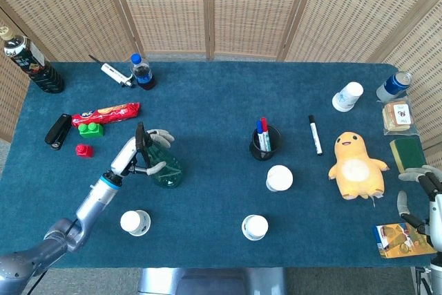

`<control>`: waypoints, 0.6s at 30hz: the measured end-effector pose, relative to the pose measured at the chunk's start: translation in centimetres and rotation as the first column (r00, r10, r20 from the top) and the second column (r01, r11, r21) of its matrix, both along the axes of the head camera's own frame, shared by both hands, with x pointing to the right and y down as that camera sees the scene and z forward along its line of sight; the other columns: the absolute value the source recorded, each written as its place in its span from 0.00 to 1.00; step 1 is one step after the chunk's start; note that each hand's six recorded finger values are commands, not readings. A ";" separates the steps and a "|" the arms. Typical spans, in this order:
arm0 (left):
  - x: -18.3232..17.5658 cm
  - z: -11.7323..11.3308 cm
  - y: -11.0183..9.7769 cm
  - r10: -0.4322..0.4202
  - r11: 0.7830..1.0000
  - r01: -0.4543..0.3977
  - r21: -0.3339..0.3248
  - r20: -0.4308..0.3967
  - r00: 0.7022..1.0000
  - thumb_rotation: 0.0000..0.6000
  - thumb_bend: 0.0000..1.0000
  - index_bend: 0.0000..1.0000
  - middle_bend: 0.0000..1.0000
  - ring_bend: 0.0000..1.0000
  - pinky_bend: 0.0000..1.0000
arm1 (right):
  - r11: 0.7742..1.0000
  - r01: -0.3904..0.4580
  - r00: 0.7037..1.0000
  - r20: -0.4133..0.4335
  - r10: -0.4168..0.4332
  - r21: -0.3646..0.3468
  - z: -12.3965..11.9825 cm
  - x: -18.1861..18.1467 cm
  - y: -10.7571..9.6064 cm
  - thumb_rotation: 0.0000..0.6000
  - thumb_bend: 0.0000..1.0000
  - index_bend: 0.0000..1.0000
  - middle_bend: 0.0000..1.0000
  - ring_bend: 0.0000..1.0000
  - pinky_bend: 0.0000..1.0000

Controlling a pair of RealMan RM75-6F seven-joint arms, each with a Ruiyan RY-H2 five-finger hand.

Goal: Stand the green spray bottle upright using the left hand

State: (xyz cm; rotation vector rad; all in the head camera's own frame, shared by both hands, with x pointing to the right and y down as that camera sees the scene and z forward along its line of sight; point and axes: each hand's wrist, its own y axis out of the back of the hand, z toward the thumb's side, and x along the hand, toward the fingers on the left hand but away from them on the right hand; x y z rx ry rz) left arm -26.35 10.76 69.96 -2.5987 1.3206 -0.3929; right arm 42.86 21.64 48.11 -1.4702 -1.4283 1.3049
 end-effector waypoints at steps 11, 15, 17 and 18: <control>0.0 -0.4 -0.1 0.008 1.000 -0.008 0.013 0.014 1.000 0.48 0.34 0.21 0.19 0.12 0.28 | 1.000 -0.004 1.000 0.002 0.004 0.008 -0.2 0.2 0.1 1.00 0.51 0.40 0.37 0.23 0.28; -0.3 -0.6 0.0 0.019 1.000 -0.020 0.023 0.027 0.999 0.43 0.34 0.17 0.16 0.10 0.25 | 1.000 -0.002 1.000 0.005 0.002 0.008 -0.2 0.2 0.1 1.00 0.52 0.40 0.37 0.23 0.28; -0.4 -0.7 0.0 0.023 0.999 -0.023 0.026 0.030 0.999 0.38 0.33 0.14 0.14 0.08 0.23 | 1.000 0.001 1.000 0.007 -0.001 0.009 -0.2 0.1 0.0 1.00 0.52 0.40 0.37 0.23 0.28; -0.6 -0.8 0.0 0.024 0.999 -0.025 0.026 0.030 0.999 0.37 0.33 0.14 0.13 0.08 0.22 | 1.000 0.002 1.000 0.007 -0.002 0.009 -0.2 0.1 0.0 1.00 0.52 0.40 0.37 0.23 0.28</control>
